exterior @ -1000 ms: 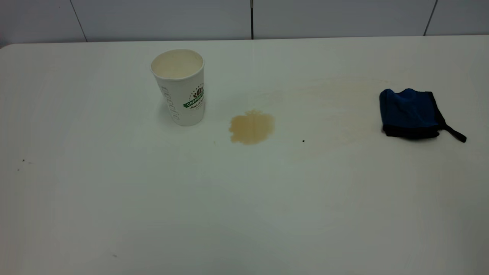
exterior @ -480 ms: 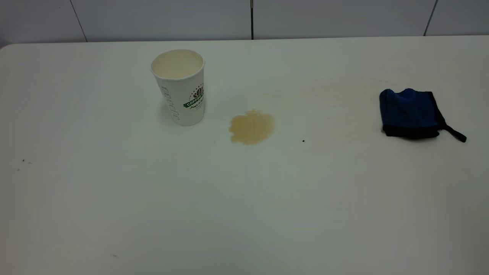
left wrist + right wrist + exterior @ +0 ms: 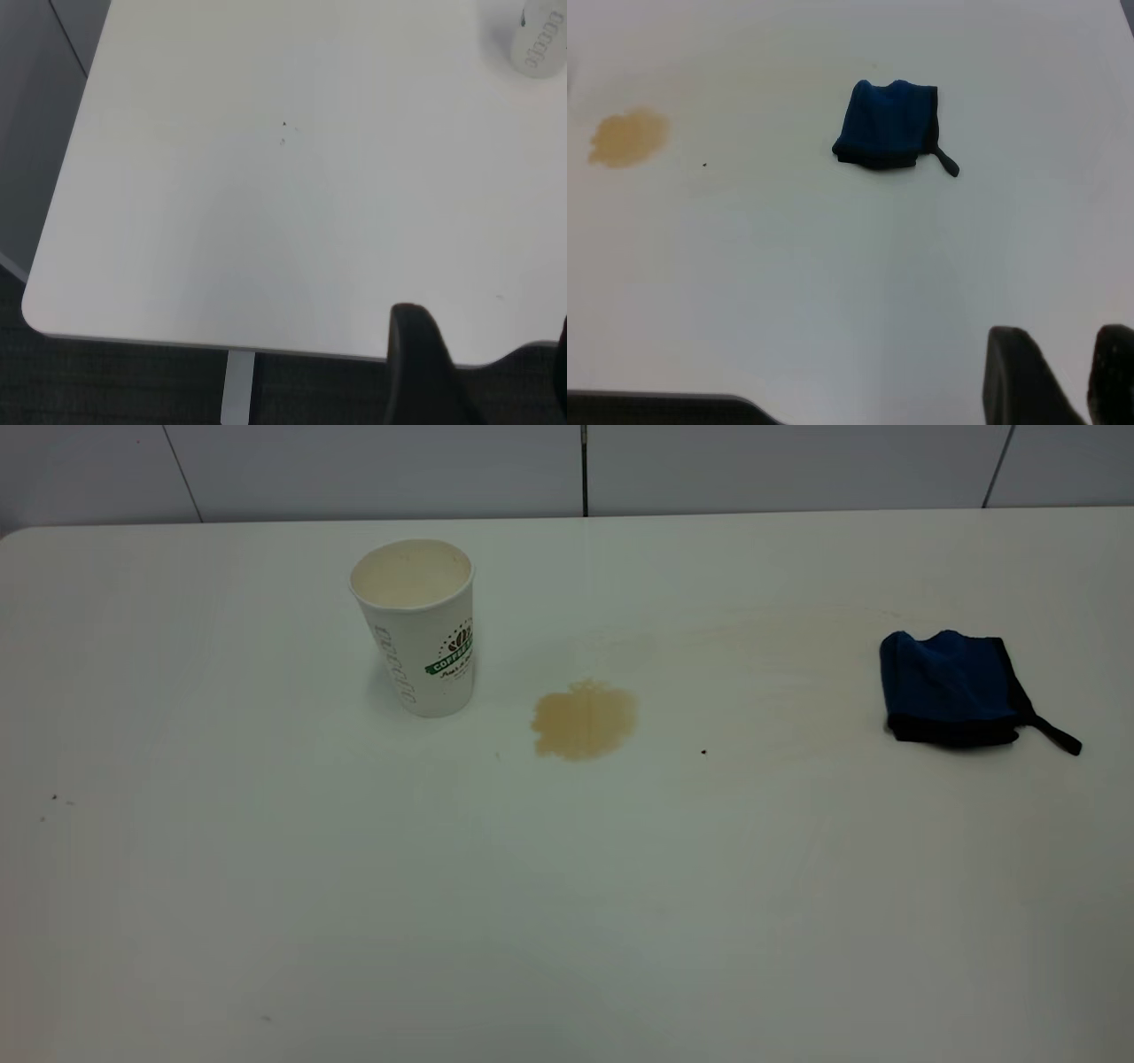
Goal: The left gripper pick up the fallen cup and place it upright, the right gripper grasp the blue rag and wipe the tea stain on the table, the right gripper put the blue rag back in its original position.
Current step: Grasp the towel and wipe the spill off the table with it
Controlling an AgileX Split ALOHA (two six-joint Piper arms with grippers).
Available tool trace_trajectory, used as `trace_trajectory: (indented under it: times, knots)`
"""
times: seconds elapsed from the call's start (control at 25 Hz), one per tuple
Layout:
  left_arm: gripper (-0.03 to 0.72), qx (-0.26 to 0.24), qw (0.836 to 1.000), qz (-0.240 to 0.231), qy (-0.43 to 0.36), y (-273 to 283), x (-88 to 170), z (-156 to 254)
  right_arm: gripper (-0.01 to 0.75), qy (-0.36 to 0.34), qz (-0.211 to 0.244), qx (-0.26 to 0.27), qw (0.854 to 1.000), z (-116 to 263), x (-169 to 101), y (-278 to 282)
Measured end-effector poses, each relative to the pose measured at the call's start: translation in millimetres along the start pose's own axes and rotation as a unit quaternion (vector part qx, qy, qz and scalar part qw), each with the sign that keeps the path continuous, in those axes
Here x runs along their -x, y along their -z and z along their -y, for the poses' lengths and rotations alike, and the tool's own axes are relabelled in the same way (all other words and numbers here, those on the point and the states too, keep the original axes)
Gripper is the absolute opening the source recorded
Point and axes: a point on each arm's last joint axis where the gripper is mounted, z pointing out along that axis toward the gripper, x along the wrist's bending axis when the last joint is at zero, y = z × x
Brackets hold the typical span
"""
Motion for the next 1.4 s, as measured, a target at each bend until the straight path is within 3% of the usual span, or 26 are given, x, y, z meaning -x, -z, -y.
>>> trace_trajectory:
  times: [0.84,1.0,1.2,1.4]
  knots:
    - [0.400,0.000,1.000,0.000,-0.001,0.0,0.0,0.0,0.239,0.003,0.003,0.001,1.000,-0.3,0.5,0.3]
    - [0.400,0.000,1.000,0.000,-0.001,0.0,0.0,0.0,0.247,0.008,0.004,0.028,1.000,-13.4,0.4,7.7]
    - [0.400,0.000,1.000,0.000,-0.001,0.0,0.0,0.0,0.387,-0.003,0.006,-0.031,1.000,-64.2,2.8,-7.8]
    - [0.400,0.000,1.000,0.000,-0.001,0.0,0.0,0.0,0.627,0.011,0.003,-0.087,0.996,-130.3,6.5,-57.3]
